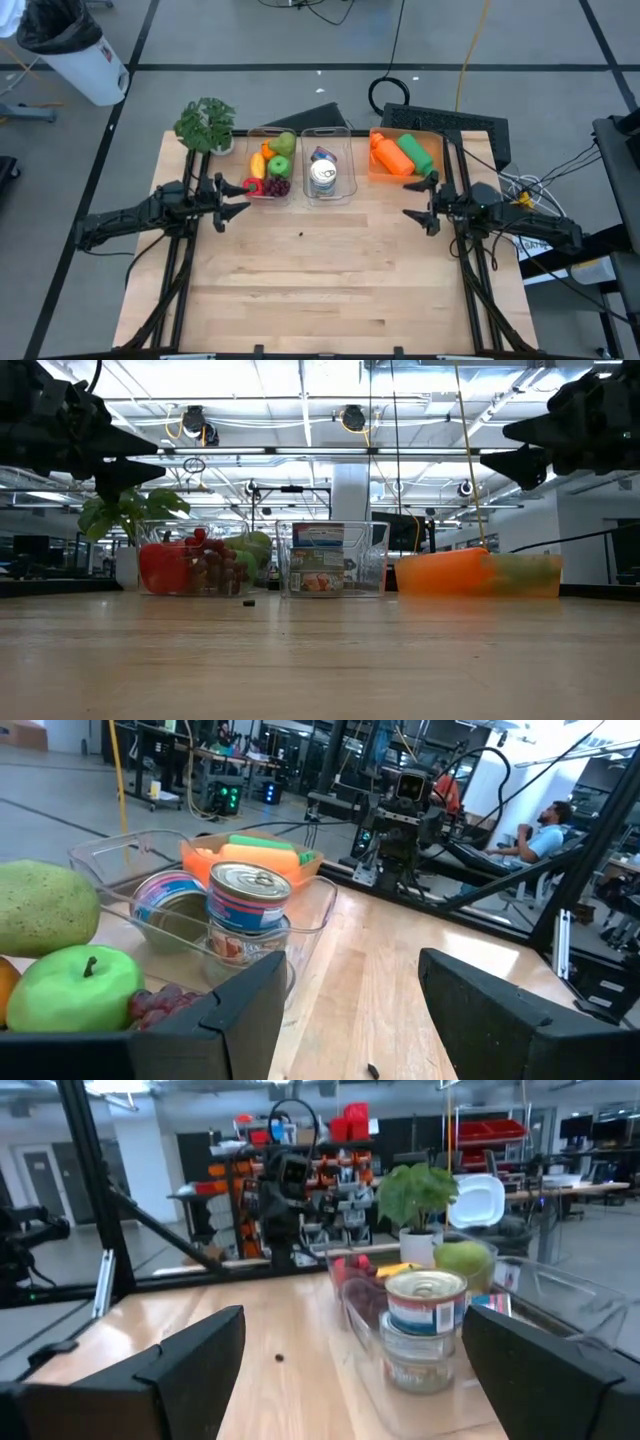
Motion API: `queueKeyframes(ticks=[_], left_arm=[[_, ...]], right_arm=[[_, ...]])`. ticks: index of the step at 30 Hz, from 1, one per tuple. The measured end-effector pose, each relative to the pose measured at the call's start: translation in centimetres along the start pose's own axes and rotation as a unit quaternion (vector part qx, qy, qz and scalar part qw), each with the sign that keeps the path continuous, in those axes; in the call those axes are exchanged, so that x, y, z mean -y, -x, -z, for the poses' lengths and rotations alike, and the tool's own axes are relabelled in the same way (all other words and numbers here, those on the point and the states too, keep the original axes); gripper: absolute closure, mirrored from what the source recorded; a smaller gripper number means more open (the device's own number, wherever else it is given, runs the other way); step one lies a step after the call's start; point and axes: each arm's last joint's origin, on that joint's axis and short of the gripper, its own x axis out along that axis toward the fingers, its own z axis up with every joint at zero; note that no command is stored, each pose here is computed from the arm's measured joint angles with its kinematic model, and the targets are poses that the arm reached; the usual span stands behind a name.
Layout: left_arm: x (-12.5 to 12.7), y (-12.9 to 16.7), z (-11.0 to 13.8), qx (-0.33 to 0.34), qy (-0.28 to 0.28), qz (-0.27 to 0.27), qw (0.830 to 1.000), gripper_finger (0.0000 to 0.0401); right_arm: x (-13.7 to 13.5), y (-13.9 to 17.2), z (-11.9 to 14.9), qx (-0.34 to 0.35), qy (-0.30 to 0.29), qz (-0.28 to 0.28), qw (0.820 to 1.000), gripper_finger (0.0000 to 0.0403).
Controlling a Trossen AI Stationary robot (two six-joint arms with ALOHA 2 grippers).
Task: Pick & Place Food Item
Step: Return to Home Position
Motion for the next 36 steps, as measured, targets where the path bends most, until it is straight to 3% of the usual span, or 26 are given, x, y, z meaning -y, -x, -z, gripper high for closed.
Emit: queueKeyframes(ticks=[9, 36], left_arm=[[0.00, 0.00, 0.00, 0.000, 0.000, 0.000, 1.000, 0.0158], [0.00, 0.00, 0.00, 0.000, 0.000, 0.000, 1.000, 0.0158]], right_arm=[[0.05, -0.01, 0.55, -0.028, 0.010, 0.003, 1.000, 0.0046], [0.06, -0.03, 0.56, -0.026, 0.010, 0.002, 1.000, 0.0046]])
